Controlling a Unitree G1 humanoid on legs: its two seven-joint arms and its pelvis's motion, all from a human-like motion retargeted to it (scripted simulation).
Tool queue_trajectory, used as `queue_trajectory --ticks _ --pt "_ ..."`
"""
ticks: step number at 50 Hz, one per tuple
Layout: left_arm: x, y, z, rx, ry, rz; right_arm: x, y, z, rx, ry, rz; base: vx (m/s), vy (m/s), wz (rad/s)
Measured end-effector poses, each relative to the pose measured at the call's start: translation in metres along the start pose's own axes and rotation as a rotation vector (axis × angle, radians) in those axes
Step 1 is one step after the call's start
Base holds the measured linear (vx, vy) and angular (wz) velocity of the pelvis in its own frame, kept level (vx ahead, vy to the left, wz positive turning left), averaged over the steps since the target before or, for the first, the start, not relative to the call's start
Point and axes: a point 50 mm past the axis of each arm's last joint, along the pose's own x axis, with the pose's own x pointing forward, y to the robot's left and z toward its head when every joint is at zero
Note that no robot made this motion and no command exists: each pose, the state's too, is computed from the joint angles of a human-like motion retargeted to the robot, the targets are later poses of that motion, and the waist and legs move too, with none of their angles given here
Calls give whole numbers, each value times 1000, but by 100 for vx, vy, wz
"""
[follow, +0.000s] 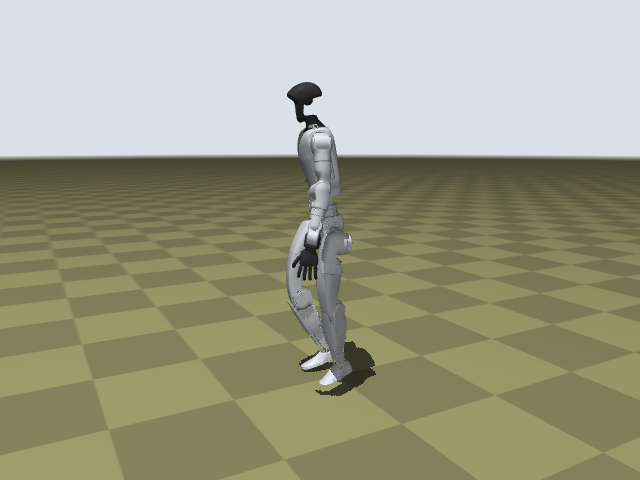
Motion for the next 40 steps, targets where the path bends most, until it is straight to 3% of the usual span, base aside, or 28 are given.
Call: queue_trajectory --ticks 9,16,22,31,35,40 --pt "-6 28 56 70 -217 46 0 -2 -56 37 186 50 50 -9 39" --pt "0 -23 17 102 -150 -32 -1 0 -66 153 233 74 68 -8 35" --pt "-6 -66 -58 92 98 -76 0 4 -19 172 79 87 51 -9 29" --pt "-59 -113 -174 10 566 -211 -36 -14 126 -21 -332 0 54 -2 -47" --pt "-82 -125 -201 -36 711 -250 -65 -14 180 -99 -510 -49 73 8 -90" --pt "-91 -137 -210 -89 780 -289 -74 -1 198 -148 -582 -43 83 5 -38"
